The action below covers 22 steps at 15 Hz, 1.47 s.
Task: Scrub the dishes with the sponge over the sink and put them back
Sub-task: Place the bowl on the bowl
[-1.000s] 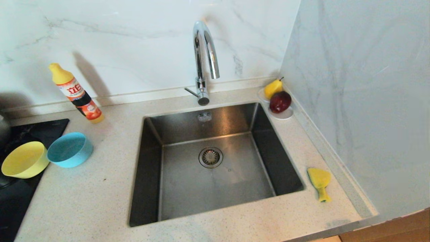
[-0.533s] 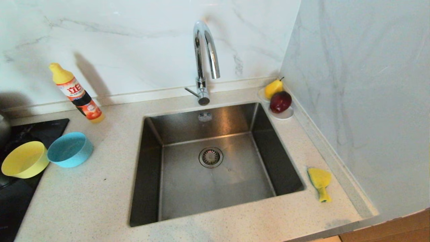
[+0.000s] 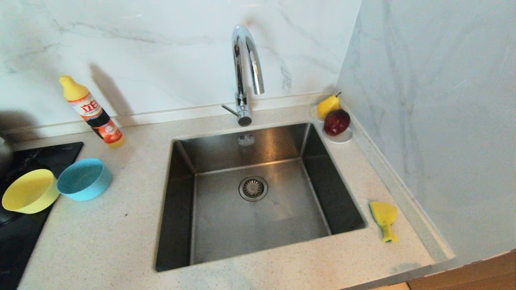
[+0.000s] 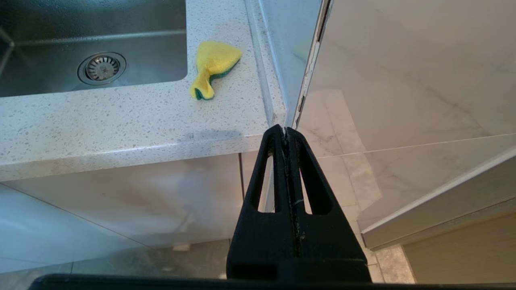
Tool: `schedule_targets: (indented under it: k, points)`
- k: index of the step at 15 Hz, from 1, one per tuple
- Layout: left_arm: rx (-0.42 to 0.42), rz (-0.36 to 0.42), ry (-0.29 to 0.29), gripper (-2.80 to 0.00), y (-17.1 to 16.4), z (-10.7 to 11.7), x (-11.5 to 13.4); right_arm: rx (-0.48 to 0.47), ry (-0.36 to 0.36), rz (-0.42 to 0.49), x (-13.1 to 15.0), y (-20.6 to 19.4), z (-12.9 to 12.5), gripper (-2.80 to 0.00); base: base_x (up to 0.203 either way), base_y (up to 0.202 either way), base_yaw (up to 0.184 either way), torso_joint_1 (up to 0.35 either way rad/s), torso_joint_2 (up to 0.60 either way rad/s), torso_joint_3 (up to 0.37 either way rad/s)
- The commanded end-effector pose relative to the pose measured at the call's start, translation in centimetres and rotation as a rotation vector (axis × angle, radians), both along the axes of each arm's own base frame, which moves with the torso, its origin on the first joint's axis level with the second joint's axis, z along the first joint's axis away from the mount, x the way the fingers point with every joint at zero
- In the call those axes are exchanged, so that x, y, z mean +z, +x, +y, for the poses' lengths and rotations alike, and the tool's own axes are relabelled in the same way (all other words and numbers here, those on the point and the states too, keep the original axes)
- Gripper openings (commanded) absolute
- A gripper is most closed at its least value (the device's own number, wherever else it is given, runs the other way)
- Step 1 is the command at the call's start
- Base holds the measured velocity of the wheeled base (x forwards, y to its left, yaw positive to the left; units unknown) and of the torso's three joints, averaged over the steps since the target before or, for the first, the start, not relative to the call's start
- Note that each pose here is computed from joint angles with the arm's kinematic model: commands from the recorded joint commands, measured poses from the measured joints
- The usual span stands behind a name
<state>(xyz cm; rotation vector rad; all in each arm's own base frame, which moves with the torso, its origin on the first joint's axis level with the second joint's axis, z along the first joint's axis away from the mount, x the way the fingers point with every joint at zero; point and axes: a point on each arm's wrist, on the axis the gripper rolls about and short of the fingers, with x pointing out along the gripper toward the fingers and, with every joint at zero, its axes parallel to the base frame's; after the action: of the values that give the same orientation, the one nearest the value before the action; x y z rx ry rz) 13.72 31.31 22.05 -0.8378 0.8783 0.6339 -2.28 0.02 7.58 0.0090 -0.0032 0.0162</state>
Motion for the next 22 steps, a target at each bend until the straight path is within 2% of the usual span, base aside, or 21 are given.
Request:
schedule_targets:
  k: [1,3,7,15,18,22]
  points:
    - [-0.026,-0.011,-0.010,-2.80,1.4,-0.7,0.1,0.001,0.000,0.000,0.0,0.0,0.0,-2.80,0.000,0.000,0.000,0.000,0.00,0.000]
    - [-0.060,-0.008,-0.029,-2.80,3.1,-0.6,-0.9,0.001,0.000,-0.001,0.0,0.0,0.0,-2.80,0.000,0.000,0.000,0.000,0.00,0.000]
    - [-0.077,-0.034,-0.018,-2.80,6.1,-0.4,-2.2,0.001,0.000,0.000,0.0,0.0,0.0,-2.80,0.000,0.000,0.000,0.000,0.00,0.000]
    - [-0.056,-0.050,-0.017,-2.80,7.1,1.0,-3.7,0.001,0.000,-0.001,0.0,0.0,0.0,-2.80,0.000,0.000,0.000,0.000,0.00,0.000]
    - [-0.058,-0.108,-0.058,-2.80,7.4,1.2,-3.9,0.001,0.000,-0.001,0.0,0.0,0.0,-2.80,0.000,0.000,0.000,0.000,0.00,0.000]
    - [-0.042,-0.124,-0.088,-2.80,8.1,1.4,-4.2,0.001,0.000,-0.001,0.0,0.0,0.0,-2.80,0.000,0.000,0.000,0.000,0.00,0.000]
